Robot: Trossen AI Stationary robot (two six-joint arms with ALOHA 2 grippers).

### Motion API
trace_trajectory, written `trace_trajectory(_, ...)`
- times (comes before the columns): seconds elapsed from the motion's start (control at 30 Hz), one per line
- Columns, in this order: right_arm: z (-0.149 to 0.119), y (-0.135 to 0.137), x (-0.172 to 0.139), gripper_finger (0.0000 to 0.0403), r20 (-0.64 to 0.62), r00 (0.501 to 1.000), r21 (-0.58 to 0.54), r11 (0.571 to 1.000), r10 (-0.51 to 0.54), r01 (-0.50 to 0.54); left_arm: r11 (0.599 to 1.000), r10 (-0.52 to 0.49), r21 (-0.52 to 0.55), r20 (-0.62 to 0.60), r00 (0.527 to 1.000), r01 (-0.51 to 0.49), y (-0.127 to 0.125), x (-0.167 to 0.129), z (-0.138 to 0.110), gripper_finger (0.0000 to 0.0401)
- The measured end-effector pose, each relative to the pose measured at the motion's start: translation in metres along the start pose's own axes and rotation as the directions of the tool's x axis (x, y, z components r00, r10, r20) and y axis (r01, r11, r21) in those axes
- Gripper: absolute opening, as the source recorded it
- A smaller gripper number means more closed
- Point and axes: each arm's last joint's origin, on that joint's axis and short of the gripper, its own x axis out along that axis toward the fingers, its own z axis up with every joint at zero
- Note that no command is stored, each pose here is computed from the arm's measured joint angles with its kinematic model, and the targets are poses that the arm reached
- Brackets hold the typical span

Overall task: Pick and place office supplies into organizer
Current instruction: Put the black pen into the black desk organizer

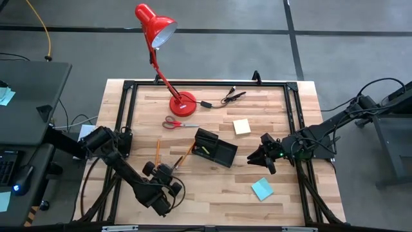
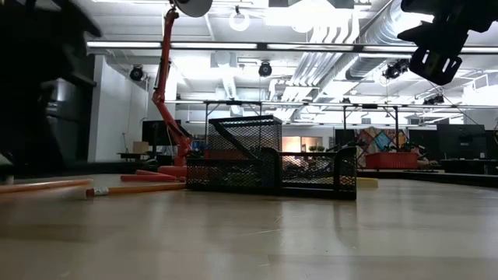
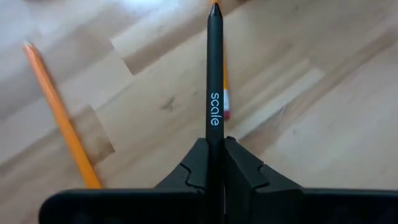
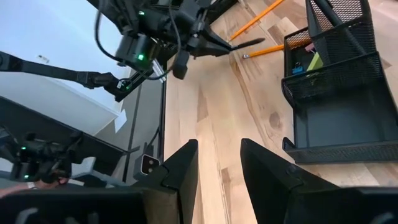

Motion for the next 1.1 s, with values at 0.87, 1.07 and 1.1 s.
trace_trajectory(0.87,0.004,0.004,0.000,0.0116,0.047,0.998,-0.092,0.995,0.029,-0.025,0.879,-0.021,0.469,-0.143,0.990,0.086,-0.026,-0.093,0.158,0.0005)
trace_trajectory(1.07,0.003,0.004,0.000,0.0116,0.033,0.999,-0.094,0.995,0.043,-0.040,0.846,-0.054,0.514,-0.181,0.982,0.141,-0.015,-0.092,0.225,0.0004)
trace_trajectory(1.1,0.003,0.004,0.000,0.0116,0.029,0.999,-0.094,0.995,0.047,-0.044,0.843,-0.056,0.519,-0.180,0.982,0.144,-0.013,-0.089,0.232,0.0003)
